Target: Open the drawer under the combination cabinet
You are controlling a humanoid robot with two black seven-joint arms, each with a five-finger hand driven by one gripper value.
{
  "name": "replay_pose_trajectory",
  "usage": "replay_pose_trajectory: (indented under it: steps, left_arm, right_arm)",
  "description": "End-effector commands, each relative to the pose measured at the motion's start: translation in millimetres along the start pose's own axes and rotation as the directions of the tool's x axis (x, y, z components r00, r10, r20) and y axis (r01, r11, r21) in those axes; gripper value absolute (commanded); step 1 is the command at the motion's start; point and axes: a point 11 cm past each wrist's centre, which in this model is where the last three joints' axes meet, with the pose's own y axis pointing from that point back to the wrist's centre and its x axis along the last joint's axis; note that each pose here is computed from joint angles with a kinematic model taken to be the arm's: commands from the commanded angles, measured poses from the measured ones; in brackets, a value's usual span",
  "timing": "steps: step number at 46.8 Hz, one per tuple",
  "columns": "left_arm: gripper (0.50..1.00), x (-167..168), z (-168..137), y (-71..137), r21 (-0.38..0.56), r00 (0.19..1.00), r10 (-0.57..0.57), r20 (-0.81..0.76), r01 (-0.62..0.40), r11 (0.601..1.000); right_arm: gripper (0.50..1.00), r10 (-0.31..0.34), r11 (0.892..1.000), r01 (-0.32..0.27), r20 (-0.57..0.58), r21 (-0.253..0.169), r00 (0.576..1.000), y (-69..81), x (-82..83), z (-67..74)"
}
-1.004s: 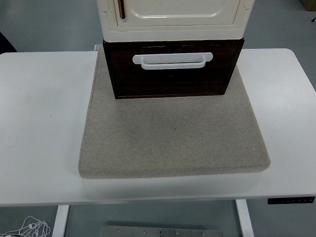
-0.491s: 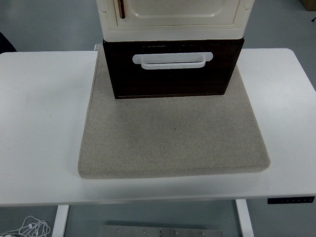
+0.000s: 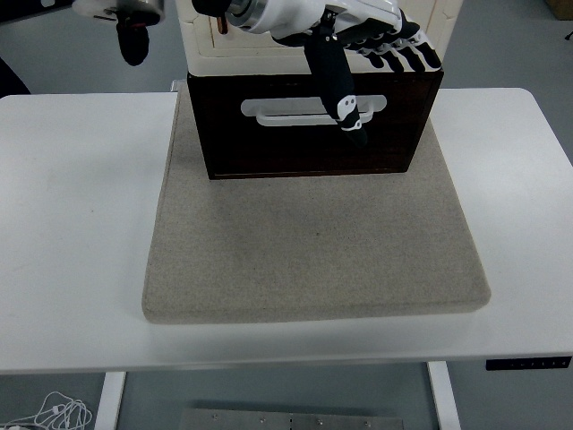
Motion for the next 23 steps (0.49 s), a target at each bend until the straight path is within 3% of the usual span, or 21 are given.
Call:
replay_pose_trajectory:
  steps: [1,9,23]
  left_arm:
    - [1.0,-4.3,-11.2,-7.3,0.051,1.0,-0.018,0.005,0.018,0.999]
    - [1.0,-11.4,-31.2,-17.6,0.224,0.999,-0.034,0.01,0.031,0.974]
    - [1.0,-14.2,-57.2,-27.7,0.366,0.999,-0.031,-0.04,0.044,0.93]
  right_arm:
    - [0.926,-0.001,1.0,0.001,0.0,0.0,1.0,0.0,-0.1,0.1]
    - [0.926,-0.001,1.0,0.001,0.0,0.0,1.0,0.0,-0.1,0.1]
    - [0.926,-0.001,1.0,0.001,0.0,0.0,1.0,0.0,-0.1,0.1]
